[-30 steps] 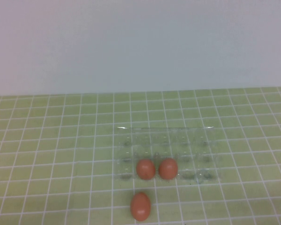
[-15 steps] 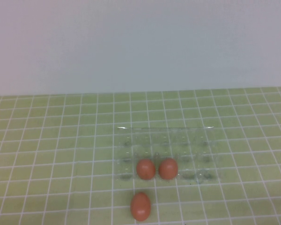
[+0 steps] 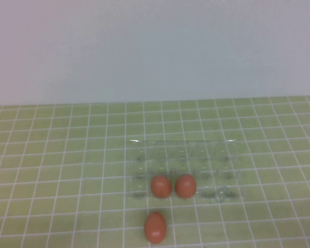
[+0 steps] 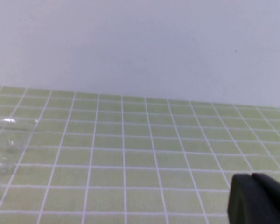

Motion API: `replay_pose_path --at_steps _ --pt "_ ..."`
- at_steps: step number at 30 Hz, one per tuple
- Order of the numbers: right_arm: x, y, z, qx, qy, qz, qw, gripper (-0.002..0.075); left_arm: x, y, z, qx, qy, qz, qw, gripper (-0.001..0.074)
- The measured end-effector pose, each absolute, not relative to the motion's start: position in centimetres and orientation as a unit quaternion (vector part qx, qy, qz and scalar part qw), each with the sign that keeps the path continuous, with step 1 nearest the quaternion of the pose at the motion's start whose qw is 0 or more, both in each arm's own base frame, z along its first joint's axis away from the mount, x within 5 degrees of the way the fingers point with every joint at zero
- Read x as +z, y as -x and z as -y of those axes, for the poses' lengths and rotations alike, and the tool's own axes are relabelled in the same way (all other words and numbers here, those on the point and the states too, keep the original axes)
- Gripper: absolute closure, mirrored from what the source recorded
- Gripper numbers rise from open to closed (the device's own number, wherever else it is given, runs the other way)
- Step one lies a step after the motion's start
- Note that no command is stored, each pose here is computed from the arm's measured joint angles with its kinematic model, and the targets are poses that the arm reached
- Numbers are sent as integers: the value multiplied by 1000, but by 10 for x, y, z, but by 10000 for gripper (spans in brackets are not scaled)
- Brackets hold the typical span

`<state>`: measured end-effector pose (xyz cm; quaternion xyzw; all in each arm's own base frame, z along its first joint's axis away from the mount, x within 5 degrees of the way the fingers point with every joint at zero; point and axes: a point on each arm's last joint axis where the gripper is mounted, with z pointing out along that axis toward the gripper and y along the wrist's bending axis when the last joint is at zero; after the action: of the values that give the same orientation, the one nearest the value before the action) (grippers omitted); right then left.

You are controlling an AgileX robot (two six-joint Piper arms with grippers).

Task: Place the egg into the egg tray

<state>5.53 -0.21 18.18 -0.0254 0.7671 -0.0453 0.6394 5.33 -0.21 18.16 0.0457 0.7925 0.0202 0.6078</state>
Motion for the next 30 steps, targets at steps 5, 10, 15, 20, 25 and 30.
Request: replay_pose_path --at_steps 5,10,15,20,25,30 --pt "186 -56 2 -47 25 -751 659 728 182 -53 2 20 -46 -793 608 736" --pt "186 -56 2 -47 25 -751 659 728 182 -53 2 23 -49 -792 608 736" --pt "187 -56 3 -63 37 -748 659 728 182 -53 2 23 -49 -792 608 736" --pt "191 -57 3 -76 47 -731 677 728 182 -53 2 23 -49 -792 608 736" --pt "194 -57 3 -70 41 -722 687 728 182 -53 2 23 -49 -792 608 736" --pt "194 -57 2 -38 15 -721 692 728 182 -53 2 23 -49 -792 608 736"
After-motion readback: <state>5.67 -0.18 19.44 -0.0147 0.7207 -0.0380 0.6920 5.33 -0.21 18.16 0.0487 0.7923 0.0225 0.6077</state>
